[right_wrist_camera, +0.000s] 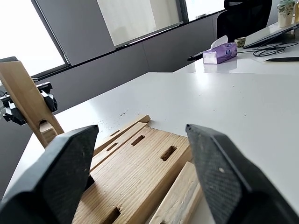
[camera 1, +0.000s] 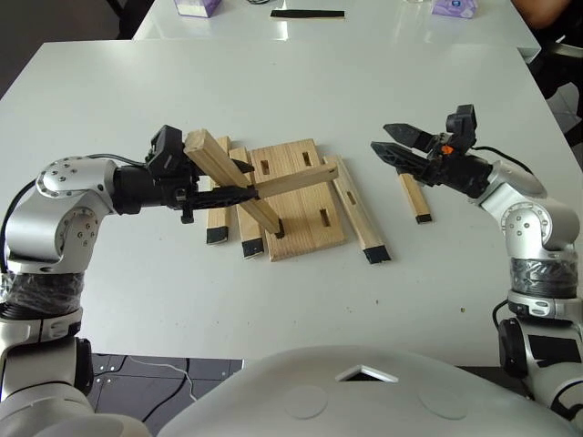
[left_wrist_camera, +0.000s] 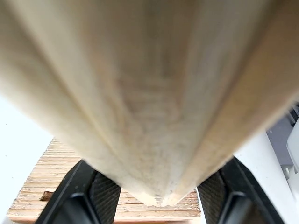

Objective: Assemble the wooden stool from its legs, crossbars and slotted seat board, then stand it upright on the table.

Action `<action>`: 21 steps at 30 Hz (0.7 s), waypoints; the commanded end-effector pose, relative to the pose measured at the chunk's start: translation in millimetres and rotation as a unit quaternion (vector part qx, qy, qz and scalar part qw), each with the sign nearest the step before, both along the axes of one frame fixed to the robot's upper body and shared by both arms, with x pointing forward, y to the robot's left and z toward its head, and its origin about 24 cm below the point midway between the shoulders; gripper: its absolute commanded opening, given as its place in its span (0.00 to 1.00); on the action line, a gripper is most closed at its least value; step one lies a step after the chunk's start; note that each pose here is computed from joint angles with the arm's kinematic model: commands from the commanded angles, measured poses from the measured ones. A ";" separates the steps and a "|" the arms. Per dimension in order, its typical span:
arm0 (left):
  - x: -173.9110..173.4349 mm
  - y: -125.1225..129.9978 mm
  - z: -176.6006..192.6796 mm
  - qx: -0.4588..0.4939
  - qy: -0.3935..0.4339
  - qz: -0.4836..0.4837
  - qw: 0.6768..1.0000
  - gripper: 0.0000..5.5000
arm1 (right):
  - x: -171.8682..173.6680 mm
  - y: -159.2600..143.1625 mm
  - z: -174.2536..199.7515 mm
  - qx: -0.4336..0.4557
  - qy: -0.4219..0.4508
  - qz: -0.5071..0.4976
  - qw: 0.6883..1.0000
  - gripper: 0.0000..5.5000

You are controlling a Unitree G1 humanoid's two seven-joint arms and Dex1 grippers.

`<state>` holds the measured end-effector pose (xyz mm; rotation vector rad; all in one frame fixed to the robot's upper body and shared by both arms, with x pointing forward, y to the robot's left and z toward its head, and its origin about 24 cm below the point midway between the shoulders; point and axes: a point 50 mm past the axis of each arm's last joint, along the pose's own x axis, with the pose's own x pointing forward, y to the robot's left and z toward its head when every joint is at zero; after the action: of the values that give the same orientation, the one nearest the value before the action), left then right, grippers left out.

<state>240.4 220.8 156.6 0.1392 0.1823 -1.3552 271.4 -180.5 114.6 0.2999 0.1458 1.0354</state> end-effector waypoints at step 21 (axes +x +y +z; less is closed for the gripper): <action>-7.3 -4.6 -41.3 0.120 -0.049 -0.010 0.991 0.44 | -11.0 19.1 -15.2 0.006 0.016 -0.021 1.000 0.62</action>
<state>232.6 204.3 143.0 0.3876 0.0669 -1.3910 260.1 -159.7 101.5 0.3436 0.1609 1.0150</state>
